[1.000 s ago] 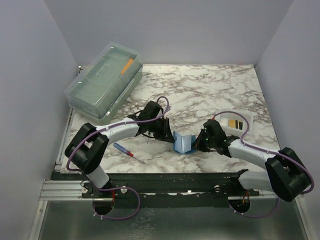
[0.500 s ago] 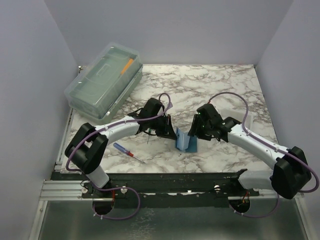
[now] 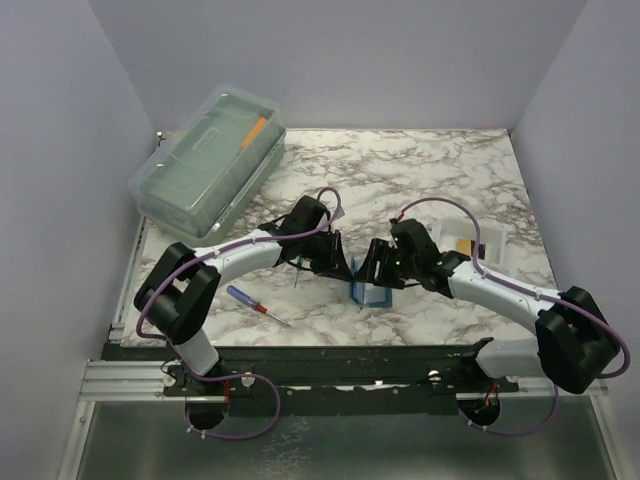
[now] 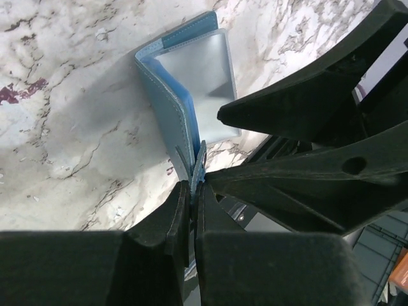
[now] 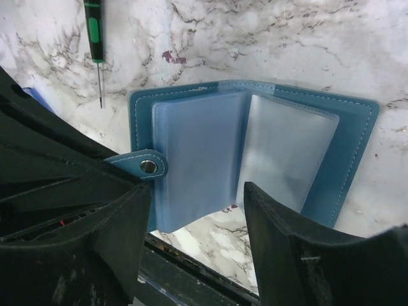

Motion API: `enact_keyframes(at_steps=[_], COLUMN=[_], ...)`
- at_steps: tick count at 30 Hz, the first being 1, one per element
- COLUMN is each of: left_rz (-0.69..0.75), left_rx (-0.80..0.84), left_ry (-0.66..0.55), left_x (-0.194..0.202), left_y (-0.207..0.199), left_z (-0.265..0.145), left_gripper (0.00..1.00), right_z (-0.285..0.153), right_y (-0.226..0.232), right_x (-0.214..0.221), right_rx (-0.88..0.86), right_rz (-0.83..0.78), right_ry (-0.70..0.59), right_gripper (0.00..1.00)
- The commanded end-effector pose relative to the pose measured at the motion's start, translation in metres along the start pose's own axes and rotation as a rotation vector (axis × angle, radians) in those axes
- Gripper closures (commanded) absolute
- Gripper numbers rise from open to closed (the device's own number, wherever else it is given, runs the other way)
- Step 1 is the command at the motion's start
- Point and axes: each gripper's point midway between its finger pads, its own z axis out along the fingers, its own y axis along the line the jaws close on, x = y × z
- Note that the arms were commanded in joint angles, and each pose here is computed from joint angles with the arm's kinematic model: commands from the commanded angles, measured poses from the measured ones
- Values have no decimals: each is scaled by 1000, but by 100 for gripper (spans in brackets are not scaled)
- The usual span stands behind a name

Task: Put the credit cards into the card holder
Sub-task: Open the card holder at the center of the board.

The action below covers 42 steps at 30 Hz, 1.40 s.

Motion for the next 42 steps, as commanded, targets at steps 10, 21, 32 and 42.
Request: enact_keyframes(at_steps=[10, 21, 32, 42], left_rz=[-15, 53, 65, 58], left_rx=[-32, -101, -174, -221], left_ry=[-5, 22, 49, 74], left_x=[-3, 1, 11, 18], left_y=[2, 18, 40, 56], left_z=[1, 0, 2, 4], left_gripper=[100, 95, 71, 76], right_z=[9, -8, -10, -16], right_y=[-30, -71, -61, -11], right_x=[16, 23, 16, 2], right_rx=[134, 312, 298, 63], right_rz=[15, 85, 42, 28], right_ry=[6, -55, -39, -76], right_gripper=[56, 65, 45, 39])
